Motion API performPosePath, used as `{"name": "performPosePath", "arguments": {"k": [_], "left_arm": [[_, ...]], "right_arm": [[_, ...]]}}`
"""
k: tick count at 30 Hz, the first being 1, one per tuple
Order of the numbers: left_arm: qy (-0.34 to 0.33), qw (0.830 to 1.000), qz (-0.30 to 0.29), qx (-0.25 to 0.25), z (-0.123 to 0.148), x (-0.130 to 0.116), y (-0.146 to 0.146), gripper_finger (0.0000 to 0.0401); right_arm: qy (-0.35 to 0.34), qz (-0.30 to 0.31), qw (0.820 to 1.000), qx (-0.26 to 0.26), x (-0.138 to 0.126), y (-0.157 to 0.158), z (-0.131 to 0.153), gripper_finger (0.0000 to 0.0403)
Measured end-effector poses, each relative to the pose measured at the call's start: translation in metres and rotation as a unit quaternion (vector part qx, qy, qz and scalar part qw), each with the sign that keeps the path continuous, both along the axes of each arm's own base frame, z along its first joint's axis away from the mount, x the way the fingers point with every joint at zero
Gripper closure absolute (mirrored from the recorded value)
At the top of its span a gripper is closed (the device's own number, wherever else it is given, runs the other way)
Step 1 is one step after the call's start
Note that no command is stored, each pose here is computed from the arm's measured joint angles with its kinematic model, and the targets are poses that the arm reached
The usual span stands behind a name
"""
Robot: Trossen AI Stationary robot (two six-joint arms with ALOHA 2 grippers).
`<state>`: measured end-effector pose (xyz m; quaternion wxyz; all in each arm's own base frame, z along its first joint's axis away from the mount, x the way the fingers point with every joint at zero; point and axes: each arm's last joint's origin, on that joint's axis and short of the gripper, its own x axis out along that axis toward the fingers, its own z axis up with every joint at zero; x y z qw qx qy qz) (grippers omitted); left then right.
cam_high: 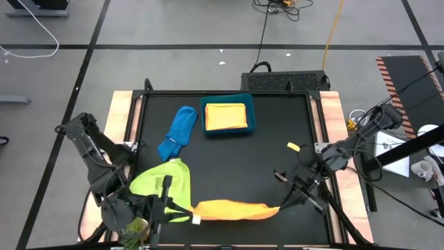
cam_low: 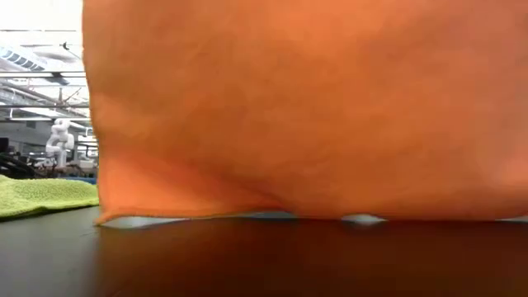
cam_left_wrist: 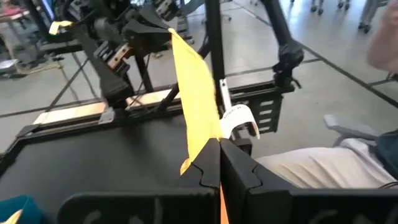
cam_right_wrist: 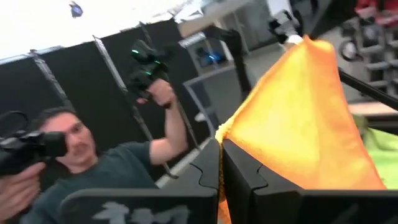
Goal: Fold microfiber towels
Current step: Fold the orange microfiber cloth
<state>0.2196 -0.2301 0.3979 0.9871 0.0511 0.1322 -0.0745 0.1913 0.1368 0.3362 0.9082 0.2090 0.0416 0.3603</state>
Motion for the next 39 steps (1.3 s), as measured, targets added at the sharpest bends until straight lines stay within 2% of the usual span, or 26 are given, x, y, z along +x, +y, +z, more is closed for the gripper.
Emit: {"name": "performPosePath", "arguments": {"k": [4,9,12,15,19,23,30,36,39], "left_arm": [[-0.022,1.000,-0.009,0.003,0.005,0.000,-0.002,0.0401],[-0.021,1.000,0.011,0.018,0.004,0.002,0.002,0.0400],[0.005,0.998,0.055,0.033,-0.003,0.007,0.011,0.0400],[0.053,0.993,0.097,0.044,-0.015,0.013,0.027,0.0400],[0.110,0.976,0.182,0.049,-0.030,0.023,0.056,0.0400],[0.136,0.955,0.252,0.075,-0.042,0.033,0.084,0.0400],[0.162,0.930,0.316,0.091,-0.059,0.052,0.124,0.0400],[0.197,0.906,0.358,0.111,-0.084,0.058,0.151,0.0400],[0.214,0.894,0.377,0.114,-0.097,0.059,0.163,0.0400]], "right_arm": [[-0.048,0.027,0.998,0.014,-0.002,0.003,0.008,0.0403],[-0.087,0.031,0.996,-0.018,-0.004,0.002,0.010,0.0403],[-0.058,-0.006,0.997,-0.042,0.000,-0.002,0.003,0.0403],[0.004,-0.083,0.993,-0.080,0.007,-0.010,-0.010,0.0403],[0.067,-0.190,0.971,-0.132,0.013,-0.025,-0.024,0.0403],[0.085,-0.250,0.949,-0.170,0.020,-0.043,-0.030,0.0403],[0.097,-0.315,0.920,-0.212,0.031,-0.077,-0.033,0.0403],[0.149,-0.347,0.883,-0.279,0.032,-0.104,-0.046,0.0403],[0.175,-0.362,0.869,-0.289,0.032,-0.115,-0.050,0.0403]]}}
